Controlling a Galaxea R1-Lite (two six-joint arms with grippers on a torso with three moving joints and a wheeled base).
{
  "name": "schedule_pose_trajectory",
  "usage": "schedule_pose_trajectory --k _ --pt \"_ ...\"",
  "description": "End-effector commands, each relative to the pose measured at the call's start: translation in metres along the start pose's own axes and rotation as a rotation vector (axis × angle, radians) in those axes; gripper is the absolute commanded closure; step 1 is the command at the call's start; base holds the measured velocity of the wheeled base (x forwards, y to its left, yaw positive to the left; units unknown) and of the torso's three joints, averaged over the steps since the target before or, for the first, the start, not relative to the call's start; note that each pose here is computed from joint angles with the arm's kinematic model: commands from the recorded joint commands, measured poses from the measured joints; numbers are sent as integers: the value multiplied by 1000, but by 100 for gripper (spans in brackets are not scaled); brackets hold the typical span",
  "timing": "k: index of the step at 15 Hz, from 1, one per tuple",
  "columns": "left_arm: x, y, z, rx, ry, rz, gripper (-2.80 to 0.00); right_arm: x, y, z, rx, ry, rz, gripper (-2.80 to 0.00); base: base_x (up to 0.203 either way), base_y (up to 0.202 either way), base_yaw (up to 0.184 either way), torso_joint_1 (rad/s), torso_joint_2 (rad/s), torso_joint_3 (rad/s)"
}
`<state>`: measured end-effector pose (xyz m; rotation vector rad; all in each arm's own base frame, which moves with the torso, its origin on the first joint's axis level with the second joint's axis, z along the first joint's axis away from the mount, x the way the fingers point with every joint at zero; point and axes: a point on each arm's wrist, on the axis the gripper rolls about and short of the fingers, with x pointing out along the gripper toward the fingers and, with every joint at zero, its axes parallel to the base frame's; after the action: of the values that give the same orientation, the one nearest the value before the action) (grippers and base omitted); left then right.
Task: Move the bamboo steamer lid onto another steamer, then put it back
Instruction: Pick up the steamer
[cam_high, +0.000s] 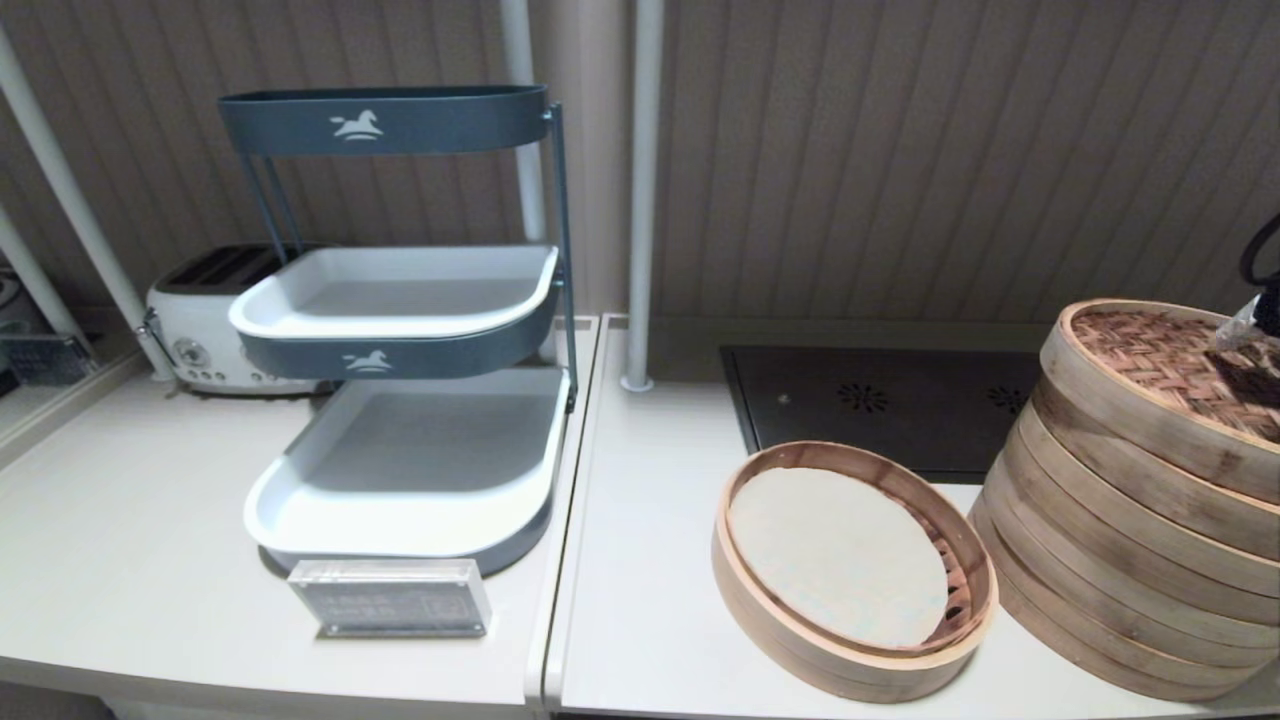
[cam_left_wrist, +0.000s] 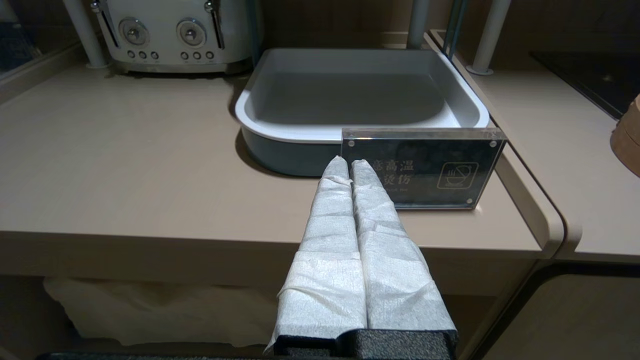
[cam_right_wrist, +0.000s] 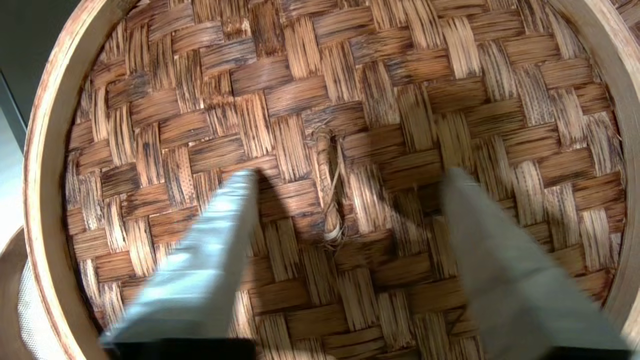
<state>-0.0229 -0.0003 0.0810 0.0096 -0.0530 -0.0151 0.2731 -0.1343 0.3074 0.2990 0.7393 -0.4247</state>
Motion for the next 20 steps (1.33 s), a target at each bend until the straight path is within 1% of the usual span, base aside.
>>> schedule_pose_trajectory --k 1,5,8,12,14,17,20 --pt "2 0 -8 0 27 0 0 -1 0 -1 0 5 6 0 0 0 0 0 0 0" --pt "2 0 -8 0 27 0 0 -1 2 -2 -2 8 20 0 0 0 0 0 0 0" --pt "2 0 -8 0 26 0 0 1 2 -8 -3 33 52 0 0 0 0 0 0 0" --pt "2 0 -8 0 27 0 0 3 1 -8 0 37 51 0 0 0 0 0 0 0" --pt "2 0 -8 0 25 0 0 -2 2 -4 0 13 52 0 0 0 0 0 0 0" --pt "2 0 -8 0 27 0 0 -8 2 4 3 -47 55 0 0 0 0 0 0 0" --pt "2 0 -8 0 27 0 0 -13 2 7 4 -68 56 0 0 0 0 0 0 0"
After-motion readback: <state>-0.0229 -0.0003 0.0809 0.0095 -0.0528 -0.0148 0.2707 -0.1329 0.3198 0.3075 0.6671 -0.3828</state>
